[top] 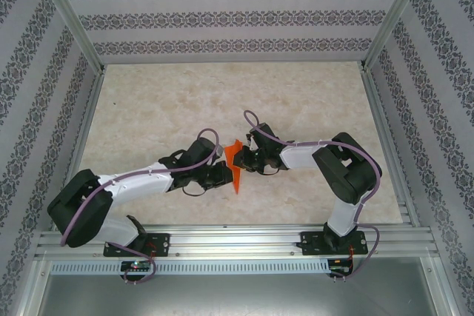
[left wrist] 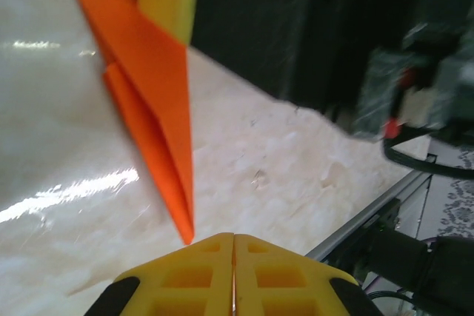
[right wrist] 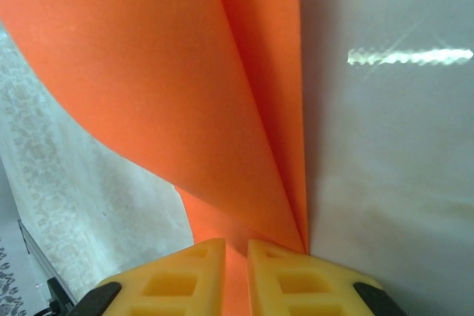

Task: Fold a paper plane with a square sheet of paper (fold left side to right side)
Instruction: Fold the wing for the fifth time at the center of the table.

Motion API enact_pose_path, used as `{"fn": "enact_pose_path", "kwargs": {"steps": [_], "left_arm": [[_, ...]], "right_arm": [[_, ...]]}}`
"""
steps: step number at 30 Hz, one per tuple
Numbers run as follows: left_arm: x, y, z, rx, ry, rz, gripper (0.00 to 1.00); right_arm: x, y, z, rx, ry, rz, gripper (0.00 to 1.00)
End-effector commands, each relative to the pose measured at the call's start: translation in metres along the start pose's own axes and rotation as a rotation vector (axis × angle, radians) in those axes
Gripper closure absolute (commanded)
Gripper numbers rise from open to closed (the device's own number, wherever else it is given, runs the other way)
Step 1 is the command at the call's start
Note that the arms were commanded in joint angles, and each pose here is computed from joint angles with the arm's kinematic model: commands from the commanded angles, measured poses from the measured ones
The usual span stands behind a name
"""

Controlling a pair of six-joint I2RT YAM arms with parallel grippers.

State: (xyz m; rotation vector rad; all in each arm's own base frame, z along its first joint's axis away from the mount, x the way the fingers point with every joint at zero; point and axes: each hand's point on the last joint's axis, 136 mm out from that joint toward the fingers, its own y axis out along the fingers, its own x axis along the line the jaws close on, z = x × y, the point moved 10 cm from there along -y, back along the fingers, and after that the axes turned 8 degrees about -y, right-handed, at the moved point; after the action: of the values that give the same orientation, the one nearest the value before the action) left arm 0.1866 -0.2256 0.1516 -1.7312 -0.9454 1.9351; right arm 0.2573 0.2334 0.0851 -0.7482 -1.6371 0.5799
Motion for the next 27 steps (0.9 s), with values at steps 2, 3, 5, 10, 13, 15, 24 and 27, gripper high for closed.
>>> {"fn": "enact_pose_path", "kwargs": {"steps": [2, 3, 5, 10, 13, 15, 24, 27], "left_arm": [[-0.013, 0.009, -0.011, 0.016, 0.063, 0.048, 0.91], [-0.014, 0.013, -0.013, 0.019, 0.065, 0.051, 0.91], [-0.015, 0.022, -0.016, 0.032, 0.064, 0.067, 0.91], [-0.01, 0.039, -0.021, 0.045, 0.042, 0.087, 0.92], [-0.004, 0.044, -0.021, 0.042, 0.032, 0.078, 0.92], [0.002, 0.047, -0.02, 0.04, 0.025, 0.057, 0.92], [0.04, 0.056, -0.01, 0.056, -0.005, -0.102, 0.92], [0.045, 0.059, -0.008, 0.065, -0.01, -0.119, 0.92]], "right_arm": [[-0.035, 0.015, 0.015, 0.039, 0.038, 0.172, 0.82], [-0.034, 0.015, 0.015, 0.039, 0.038, 0.171, 0.82], [-0.035, 0.015, 0.015, 0.039, 0.041, 0.171, 0.82], [-0.034, 0.015, 0.015, 0.039, 0.042, 0.168, 0.82], [-0.034, 0.015, 0.015, 0.04, 0.041, 0.167, 0.82], [-0.034, 0.014, 0.015, 0.038, 0.041, 0.168, 0.82], [-0.029, 0.012, 0.011, 0.027, 0.035, 0.159, 0.82], [-0.027, 0.012, 0.01, 0.026, 0.031, 0.154, 0.82]]}}
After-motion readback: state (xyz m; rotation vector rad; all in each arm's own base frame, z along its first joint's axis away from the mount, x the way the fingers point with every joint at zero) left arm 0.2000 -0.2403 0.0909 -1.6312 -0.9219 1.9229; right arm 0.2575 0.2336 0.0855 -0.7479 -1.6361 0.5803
